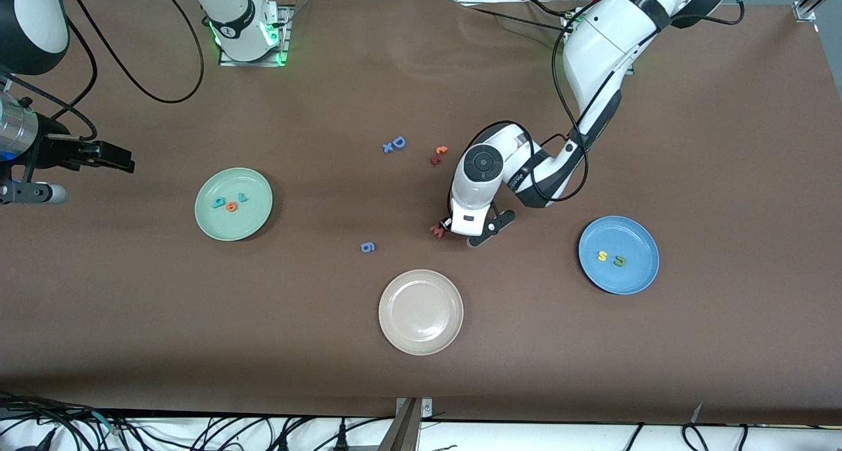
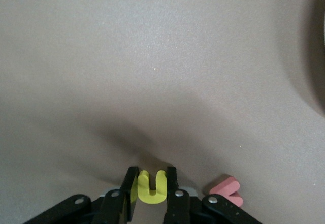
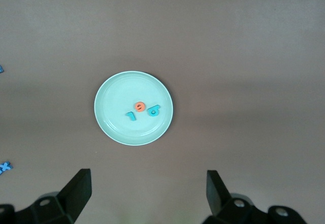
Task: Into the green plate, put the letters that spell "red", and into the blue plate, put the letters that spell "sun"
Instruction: 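Carry the yellow u with the left gripper to the blue plate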
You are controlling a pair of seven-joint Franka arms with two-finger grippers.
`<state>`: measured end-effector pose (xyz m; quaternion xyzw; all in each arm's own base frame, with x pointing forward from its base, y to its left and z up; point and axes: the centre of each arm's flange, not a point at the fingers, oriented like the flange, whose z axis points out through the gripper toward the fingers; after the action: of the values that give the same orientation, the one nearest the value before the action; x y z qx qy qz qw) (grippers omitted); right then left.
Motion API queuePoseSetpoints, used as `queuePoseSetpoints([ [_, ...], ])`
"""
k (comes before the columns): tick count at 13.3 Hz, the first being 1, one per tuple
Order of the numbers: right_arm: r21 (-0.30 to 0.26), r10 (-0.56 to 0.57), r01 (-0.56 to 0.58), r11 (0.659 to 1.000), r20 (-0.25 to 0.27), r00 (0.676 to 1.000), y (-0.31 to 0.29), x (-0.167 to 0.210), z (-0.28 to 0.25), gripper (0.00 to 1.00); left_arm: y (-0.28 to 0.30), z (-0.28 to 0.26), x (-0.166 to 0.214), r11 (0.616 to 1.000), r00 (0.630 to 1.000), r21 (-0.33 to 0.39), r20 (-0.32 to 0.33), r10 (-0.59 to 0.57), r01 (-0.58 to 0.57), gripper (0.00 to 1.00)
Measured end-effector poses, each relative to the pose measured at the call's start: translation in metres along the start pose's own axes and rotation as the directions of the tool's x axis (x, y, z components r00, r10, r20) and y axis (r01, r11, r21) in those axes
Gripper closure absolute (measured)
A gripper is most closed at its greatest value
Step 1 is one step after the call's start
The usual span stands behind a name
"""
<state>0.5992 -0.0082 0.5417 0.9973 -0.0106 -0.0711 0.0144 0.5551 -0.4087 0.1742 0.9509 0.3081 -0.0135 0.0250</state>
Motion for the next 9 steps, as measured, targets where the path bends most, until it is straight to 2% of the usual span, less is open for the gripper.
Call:
queuePoseSetpoints([
  [4,0.0,0.001,-0.001,1.0,0.0,1.0,0.0,0.0,0.0,0.0,-0.022,-0.006,0.056,0.991,0.992,0.05,0.002,0.128,-0.128,0.74],
  [9,0.0,0.001,-0.001,1.0,0.0,1.0,0.001,0.0,0.0,0.0,-0.067,-0.059,0.146,0.931,0.936,0.103,0.011,0.352,-0.351,0.74],
])
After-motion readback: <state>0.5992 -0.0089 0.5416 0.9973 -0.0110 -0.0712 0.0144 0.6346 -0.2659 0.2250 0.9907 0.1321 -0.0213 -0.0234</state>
